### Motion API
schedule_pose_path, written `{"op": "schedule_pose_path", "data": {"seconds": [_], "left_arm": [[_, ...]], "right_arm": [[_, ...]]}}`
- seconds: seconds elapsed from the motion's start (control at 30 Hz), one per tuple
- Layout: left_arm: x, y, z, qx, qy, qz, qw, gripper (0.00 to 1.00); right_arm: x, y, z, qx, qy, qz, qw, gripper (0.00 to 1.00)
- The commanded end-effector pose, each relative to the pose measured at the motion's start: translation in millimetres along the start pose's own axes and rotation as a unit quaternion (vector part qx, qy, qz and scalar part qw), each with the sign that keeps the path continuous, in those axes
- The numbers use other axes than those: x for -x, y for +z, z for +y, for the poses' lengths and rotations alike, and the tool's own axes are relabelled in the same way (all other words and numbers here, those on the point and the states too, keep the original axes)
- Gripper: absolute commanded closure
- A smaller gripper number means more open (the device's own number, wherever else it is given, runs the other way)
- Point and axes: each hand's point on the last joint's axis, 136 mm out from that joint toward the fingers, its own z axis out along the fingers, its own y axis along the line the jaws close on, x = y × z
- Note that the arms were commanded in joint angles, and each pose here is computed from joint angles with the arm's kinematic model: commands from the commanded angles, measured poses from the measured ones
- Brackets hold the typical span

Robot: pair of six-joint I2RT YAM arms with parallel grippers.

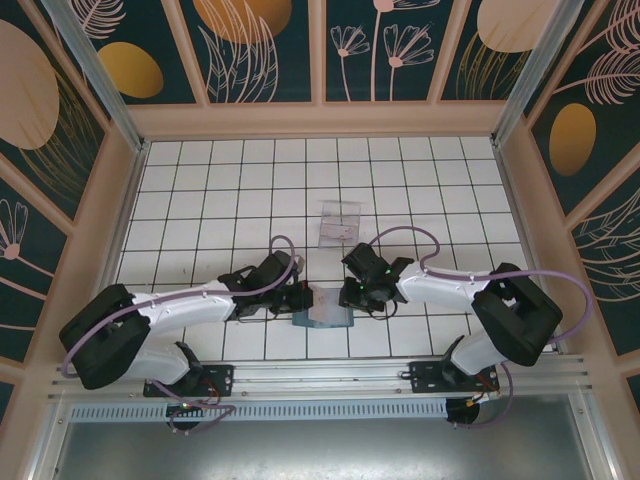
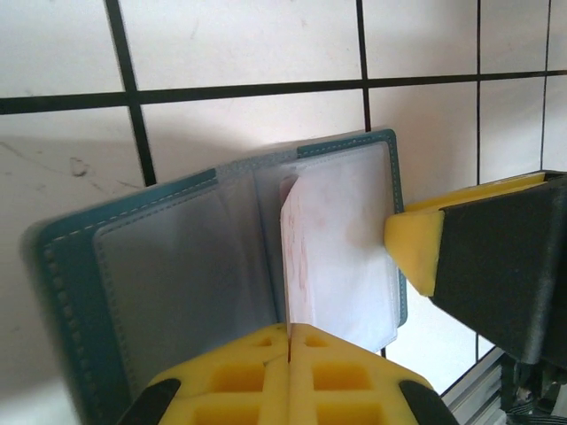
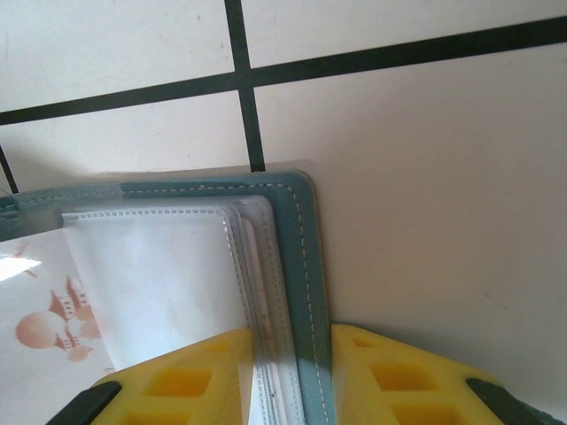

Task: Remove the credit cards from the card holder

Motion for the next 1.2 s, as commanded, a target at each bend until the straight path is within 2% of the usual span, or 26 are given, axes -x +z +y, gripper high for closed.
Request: {"op": "schedule_pose_path", "data": {"seconds": [0.0,0.33,0.53,0.67,0.77,0.87,0.97,1.1,1.17], "left_arm": [[4.8,-10.1,7.9,0.036,0.022,-0.01,0.999,0.98],[29.5,-32.7,-13.9,0.043,0.083,-0.047,0.995,1.0],[44.6,-42.4,-31.6,0.032,0.164,-0.072,0.983,1.0],[54.9,-47.3,-44.6,0.029,0.24,-0.086,0.967,1.0],[68.8,-50.9,-46.5,0.062,0.301,-0.098,0.947,1.0],[72.2,-49.4,-56.9,0.064,0.383,-0.082,0.918,1.0],[69.5,-50.8,-65.6,0.05,0.466,-0.075,0.88,1.0],[82.6,-54.1,-72.7,0.07,0.567,-0.093,0.815,1.0],[87.6,-49.4,-70.6,0.09,0.609,-0.085,0.784,1.0]], "right_arm": [[-8.0,5.3,-20.2,-0.047,0.005,0.009,0.999,0.71],[5.8,-14.6,-2.1,-0.023,0.0,-0.022,0.999,0.72],[17.1,-36.7,9.3,-0.009,-0.006,-0.052,0.999,0.71],[28.8,-54.4,14.2,-0.002,-0.007,-0.081,0.997,0.71],[39.6,-68.3,13.8,0.003,-0.003,-0.104,0.995,0.71],[47.6,-80.6,8.5,0.004,0.005,-0.12,0.993,0.71],[58.2,-94.6,-3.1,-0.013,0.01,-0.147,0.989,0.71],[66.2,-110.2,-14.9,-0.021,0.018,-0.169,0.985,0.71],[69.0,-116.5,-17.1,-0.018,0.021,-0.177,0.984,0.72]]}}
